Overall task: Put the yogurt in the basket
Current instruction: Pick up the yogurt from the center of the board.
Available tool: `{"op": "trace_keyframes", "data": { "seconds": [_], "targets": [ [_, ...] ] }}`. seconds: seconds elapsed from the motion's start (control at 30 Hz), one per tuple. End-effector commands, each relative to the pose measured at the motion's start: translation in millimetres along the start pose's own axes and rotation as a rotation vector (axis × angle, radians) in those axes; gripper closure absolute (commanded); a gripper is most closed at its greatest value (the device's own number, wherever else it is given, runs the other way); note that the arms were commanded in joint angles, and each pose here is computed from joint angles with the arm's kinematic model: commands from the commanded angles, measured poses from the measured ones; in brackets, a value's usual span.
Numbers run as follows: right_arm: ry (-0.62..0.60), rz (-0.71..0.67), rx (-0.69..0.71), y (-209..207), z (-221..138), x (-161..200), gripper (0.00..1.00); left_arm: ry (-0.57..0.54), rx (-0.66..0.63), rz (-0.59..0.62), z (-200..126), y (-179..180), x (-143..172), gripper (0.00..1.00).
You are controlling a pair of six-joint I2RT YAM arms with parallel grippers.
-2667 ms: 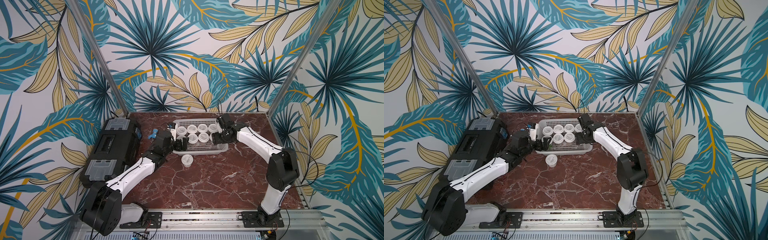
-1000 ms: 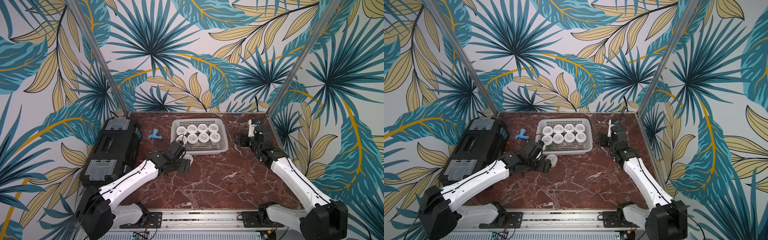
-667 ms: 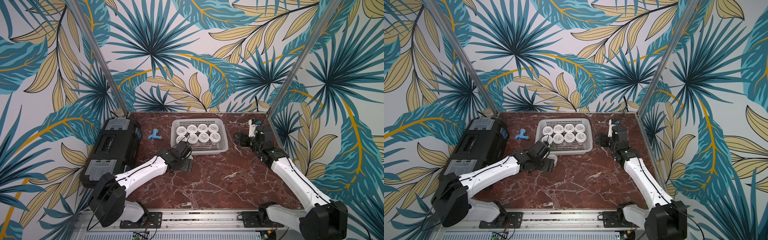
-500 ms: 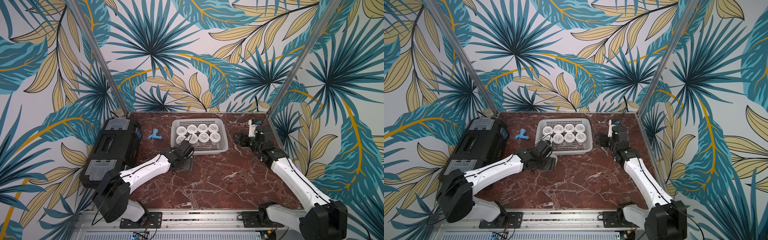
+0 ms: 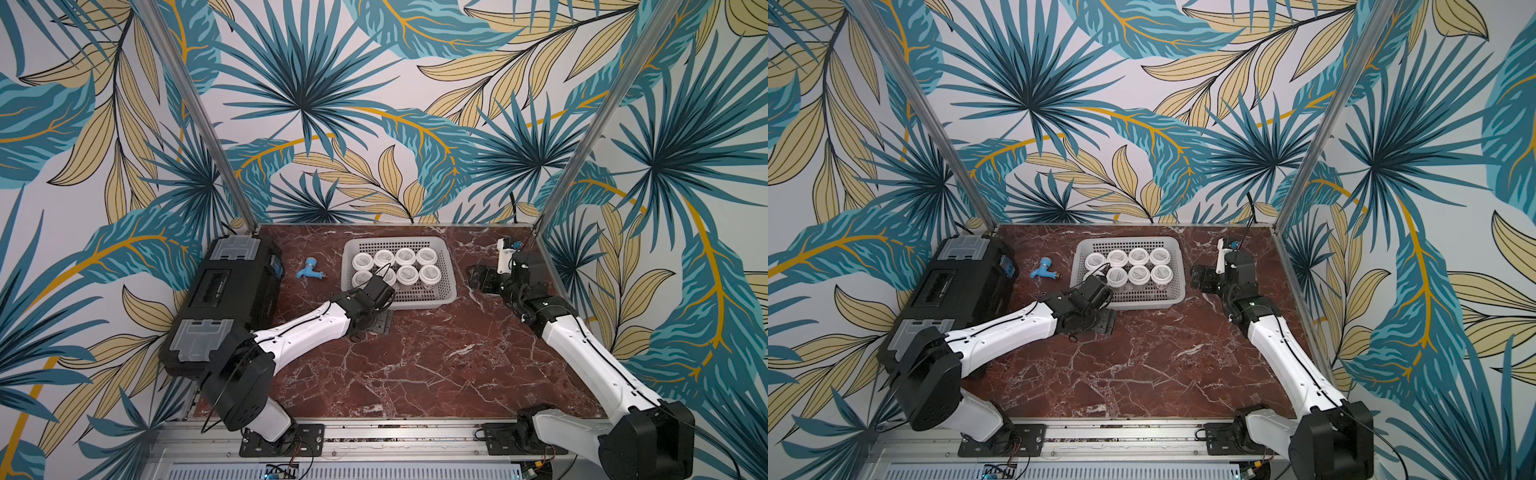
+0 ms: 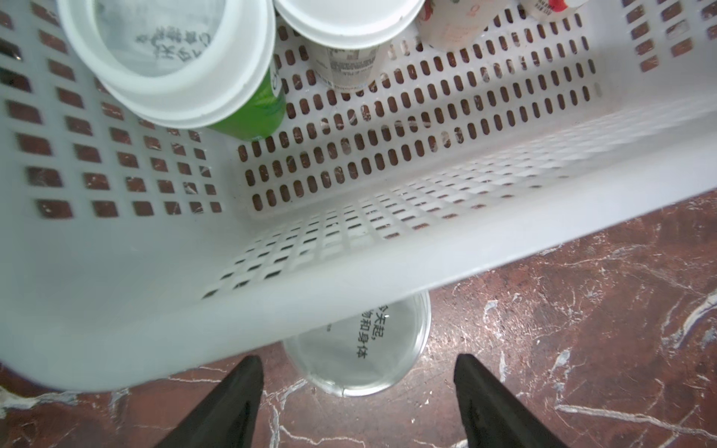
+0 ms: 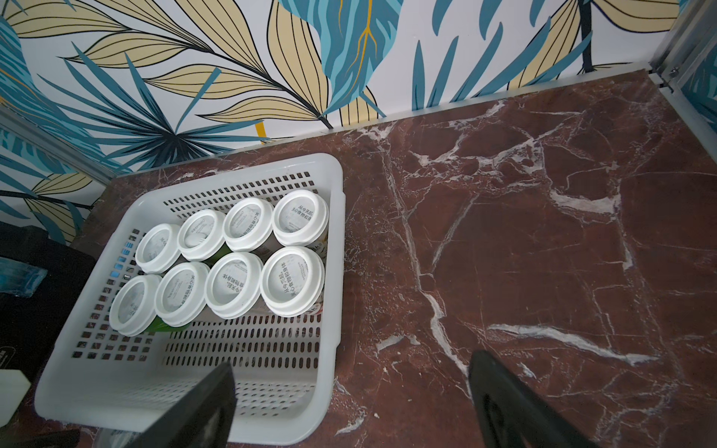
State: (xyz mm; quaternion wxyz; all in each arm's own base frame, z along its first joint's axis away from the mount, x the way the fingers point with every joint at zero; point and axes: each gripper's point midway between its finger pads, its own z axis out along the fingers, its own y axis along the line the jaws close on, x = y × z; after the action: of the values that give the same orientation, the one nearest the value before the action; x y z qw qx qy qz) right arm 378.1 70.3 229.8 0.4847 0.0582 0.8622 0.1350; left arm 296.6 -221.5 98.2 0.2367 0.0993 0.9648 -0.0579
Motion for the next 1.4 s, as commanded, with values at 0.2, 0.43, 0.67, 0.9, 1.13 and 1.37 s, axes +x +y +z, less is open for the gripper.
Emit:
{"op": "trace_keyframes", "data": {
  "seconds": [0.2,0.43,0.67,0.9,1.13,1.37],
  "targets": [
    [0.01,0.01,-0.008,-1.6,4.5,6.4,0.05,-0.044,0.005,0.011,2.6,-11.0,-23.4,0.22],
    [0.013,0.01,-0.016,-0.4,5.9,6.7,0.05,-0.032,-0.004,0.015,9.0,-10.7,-21.1,0.23],
    [0.019,0.011,-0.02,0.0,7.6,7.9,0.06,-0.028,-0.005,0.019,13.4,-12.1,-22.4,0.24],
    [0.021,0.011,-0.026,1.1,7.9,8.0,0.06,-0.028,-0.01,0.025,9.8,-11.4,-21.5,0.33],
    [0.025,0.011,-0.029,1.2,9.2,8.6,0.07,-0.021,-0.017,0.031,8.4,-10.2,-18.9,0.33],
    [0.026,0.012,-0.028,0.7,9.6,8.9,0.07,-0.003,-0.033,0.065,1.4,-14.9,-13.6,0.34]
  ]
}}
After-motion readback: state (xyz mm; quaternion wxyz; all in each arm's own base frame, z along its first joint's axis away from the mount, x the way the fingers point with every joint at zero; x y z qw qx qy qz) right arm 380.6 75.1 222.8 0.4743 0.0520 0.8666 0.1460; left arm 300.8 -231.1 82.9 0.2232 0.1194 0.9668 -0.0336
